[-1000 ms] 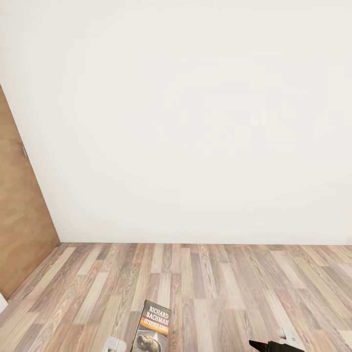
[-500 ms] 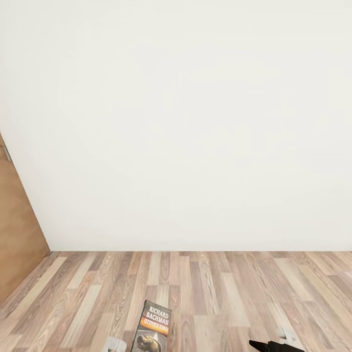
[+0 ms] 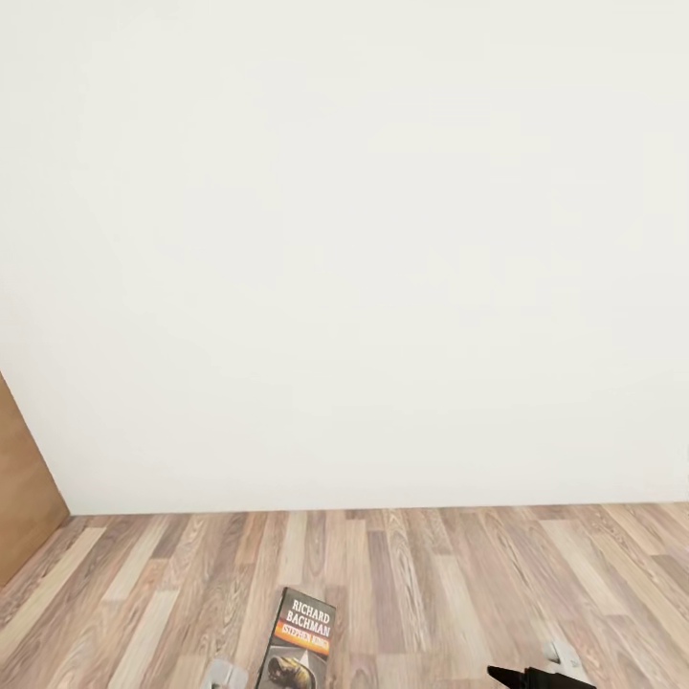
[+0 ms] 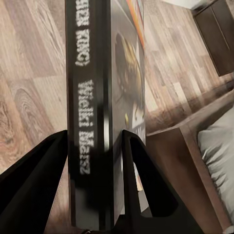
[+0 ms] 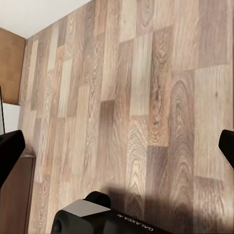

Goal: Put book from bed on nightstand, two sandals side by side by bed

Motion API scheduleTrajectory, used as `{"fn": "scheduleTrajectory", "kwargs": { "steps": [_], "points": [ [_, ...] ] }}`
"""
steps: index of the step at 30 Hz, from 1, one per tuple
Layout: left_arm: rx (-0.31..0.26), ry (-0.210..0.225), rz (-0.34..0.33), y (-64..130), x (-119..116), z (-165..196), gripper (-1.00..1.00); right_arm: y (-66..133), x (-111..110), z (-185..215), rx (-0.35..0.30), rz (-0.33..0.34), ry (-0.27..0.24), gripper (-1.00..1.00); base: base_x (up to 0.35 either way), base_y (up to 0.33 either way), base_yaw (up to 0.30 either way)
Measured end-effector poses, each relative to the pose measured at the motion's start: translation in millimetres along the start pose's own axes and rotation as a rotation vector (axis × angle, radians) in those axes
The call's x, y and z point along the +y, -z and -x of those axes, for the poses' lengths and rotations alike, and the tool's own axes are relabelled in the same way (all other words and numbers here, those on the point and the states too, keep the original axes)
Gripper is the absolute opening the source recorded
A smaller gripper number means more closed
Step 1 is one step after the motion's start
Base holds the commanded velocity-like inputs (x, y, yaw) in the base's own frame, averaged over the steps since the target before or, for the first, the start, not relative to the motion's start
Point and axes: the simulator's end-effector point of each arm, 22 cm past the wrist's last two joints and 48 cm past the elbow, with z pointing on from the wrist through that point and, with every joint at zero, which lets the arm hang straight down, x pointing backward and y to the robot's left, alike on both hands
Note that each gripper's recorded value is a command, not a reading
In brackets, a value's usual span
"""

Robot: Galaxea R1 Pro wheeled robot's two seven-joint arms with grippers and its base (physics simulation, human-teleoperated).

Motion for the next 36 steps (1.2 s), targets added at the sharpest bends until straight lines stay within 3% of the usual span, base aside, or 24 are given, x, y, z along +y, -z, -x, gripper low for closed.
{"fn": "scheduleTrajectory", "kwargs": {
  "steps": [36],
  "points": [
    [0.000,0.000,0.000,0.0,0.1,-0.2,-1.00,0.1,-0.3,-0.5,0.001,-0.001,-0.001,1.00,0.322,0.000,-0.015]
  ]
}}
